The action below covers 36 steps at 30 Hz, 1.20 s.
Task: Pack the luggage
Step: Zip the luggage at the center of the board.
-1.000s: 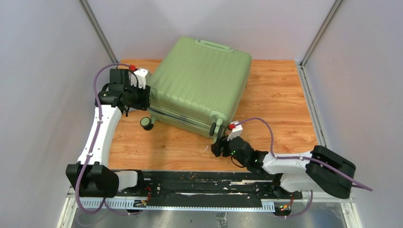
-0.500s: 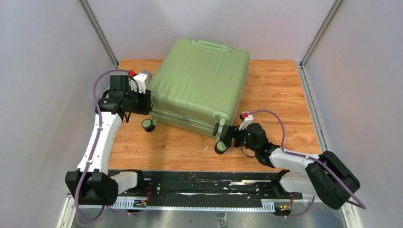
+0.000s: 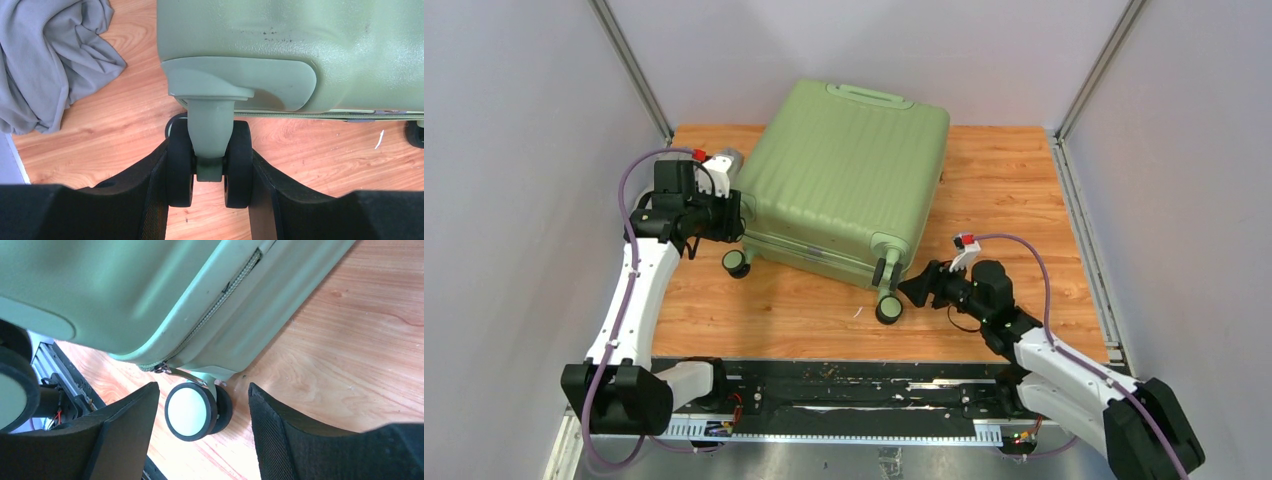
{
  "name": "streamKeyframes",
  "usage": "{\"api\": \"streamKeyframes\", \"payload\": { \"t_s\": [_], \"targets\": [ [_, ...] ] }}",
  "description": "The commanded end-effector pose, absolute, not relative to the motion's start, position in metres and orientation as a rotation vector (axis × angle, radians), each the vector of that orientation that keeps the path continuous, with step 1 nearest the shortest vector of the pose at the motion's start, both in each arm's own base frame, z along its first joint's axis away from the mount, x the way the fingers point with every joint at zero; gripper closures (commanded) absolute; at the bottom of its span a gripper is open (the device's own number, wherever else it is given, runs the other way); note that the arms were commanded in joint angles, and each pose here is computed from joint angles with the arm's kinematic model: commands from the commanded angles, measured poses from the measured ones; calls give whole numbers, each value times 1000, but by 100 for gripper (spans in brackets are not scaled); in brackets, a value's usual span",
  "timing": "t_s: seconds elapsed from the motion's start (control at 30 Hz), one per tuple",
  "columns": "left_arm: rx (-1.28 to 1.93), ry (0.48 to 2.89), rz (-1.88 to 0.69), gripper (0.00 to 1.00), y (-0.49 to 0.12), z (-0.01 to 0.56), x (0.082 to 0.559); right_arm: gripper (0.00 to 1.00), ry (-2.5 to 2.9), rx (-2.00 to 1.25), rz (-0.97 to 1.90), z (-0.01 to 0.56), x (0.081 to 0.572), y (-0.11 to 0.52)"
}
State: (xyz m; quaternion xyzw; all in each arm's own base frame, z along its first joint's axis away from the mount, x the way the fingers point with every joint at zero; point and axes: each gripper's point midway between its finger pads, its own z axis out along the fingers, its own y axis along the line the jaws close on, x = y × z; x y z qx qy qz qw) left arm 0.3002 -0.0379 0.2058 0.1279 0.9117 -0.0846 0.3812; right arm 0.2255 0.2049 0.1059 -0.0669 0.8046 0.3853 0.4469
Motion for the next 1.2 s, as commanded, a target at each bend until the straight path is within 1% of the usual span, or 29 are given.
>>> {"api": "streamKeyframes", "payload": {
  "t_s": [0.0, 0.1, 0.23, 0.3, 0.43, 0.53, 0.7, 0.8, 0.9, 1.03, 1.17],
  "targets": [
    [327, 2316, -266, 96, -45, 216, 287, 30, 2001, -220, 985, 105, 213, 202],
    [330, 2308, -254, 97, -44, 218, 287, 29, 1945, -336, 1025, 118, 211, 212],
    [329, 2299, -254, 97, -44, 221, 288, 31, 1901, -429, 1025, 129, 216, 220],
    [328, 2300, -257, 97, -44, 222, 288, 36, 1886, -433, 985, 131, 224, 218],
    [329, 2298, -260, 97, -45, 223, 288, 51, 1841, -444, 957, 136, 231, 219],
    [330, 2301, -259, 97, -45, 222, 288, 55, 1828, -448, 941, 135, 233, 217],
    [326, 2308, -268, 97, -46, 220, 289, 56, 1815, -458, 947, 132, 231, 218],
    [329, 2310, -272, 97, -48, 220, 289, 60, 1810, -462, 951, 132, 232, 219],
    [333, 2307, -272, 97, -50, 221, 290, 61, 1812, -476, 961, 131, 232, 221],
    [335, 2307, -266, 97, -50, 221, 289, 56, 1838, -476, 943, 122, 233, 220],
    [340, 2303, -261, 97, -50, 222, 289, 56, 1856, -476, 937, 113, 233, 219]
  ]
}}
